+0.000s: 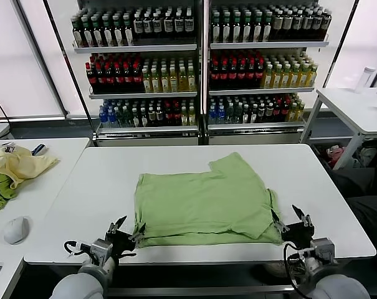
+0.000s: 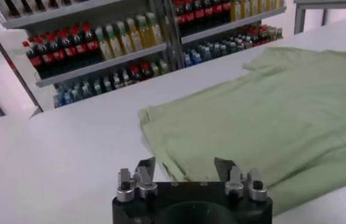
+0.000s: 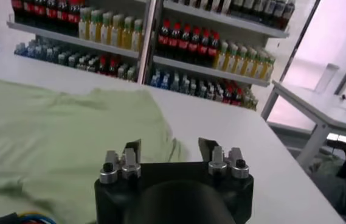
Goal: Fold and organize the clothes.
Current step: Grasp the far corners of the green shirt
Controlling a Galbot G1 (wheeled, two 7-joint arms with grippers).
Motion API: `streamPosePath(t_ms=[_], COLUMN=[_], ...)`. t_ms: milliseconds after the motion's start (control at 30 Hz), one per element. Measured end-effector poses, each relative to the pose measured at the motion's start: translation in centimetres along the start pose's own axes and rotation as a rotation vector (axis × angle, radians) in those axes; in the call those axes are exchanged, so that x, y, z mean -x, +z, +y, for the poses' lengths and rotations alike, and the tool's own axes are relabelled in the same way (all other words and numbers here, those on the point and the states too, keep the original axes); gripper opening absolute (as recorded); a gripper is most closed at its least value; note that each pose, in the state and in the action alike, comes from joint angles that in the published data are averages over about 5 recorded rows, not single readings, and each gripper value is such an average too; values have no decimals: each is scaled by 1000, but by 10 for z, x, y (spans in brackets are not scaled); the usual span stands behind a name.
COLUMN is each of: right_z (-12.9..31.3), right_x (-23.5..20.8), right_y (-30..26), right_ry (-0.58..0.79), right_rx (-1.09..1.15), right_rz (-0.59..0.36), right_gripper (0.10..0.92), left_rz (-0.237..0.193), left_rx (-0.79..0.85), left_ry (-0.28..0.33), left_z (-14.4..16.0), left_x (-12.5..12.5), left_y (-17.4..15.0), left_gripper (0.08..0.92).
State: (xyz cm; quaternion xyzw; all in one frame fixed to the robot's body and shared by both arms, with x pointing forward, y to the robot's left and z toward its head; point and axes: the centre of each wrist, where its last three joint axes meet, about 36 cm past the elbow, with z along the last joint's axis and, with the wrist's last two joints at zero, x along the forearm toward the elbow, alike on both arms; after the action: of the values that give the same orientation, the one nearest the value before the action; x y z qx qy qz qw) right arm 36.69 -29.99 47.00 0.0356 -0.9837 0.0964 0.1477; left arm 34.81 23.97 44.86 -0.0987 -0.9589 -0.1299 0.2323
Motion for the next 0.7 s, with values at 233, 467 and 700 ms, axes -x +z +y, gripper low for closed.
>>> streamPosePath(t_ms=[233, 467, 700], right_z=[-5, -4, 4], right_x=[70, 141, 203], right_y=[-19, -42, -64], right_ry=[-16, -28, -36], right_rx=[43, 57, 58], right_rz=[4, 23, 46], right_gripper=[822, 823, 823], left_rz=[-21, -27, -12], left_rx=[-27, -36, -34], left_ry=[-28, -57, -94], left_z=[10, 15, 17], left_x=[52, 111, 168], left_y=[-20, -44, -67], left_gripper=[822, 823, 823])
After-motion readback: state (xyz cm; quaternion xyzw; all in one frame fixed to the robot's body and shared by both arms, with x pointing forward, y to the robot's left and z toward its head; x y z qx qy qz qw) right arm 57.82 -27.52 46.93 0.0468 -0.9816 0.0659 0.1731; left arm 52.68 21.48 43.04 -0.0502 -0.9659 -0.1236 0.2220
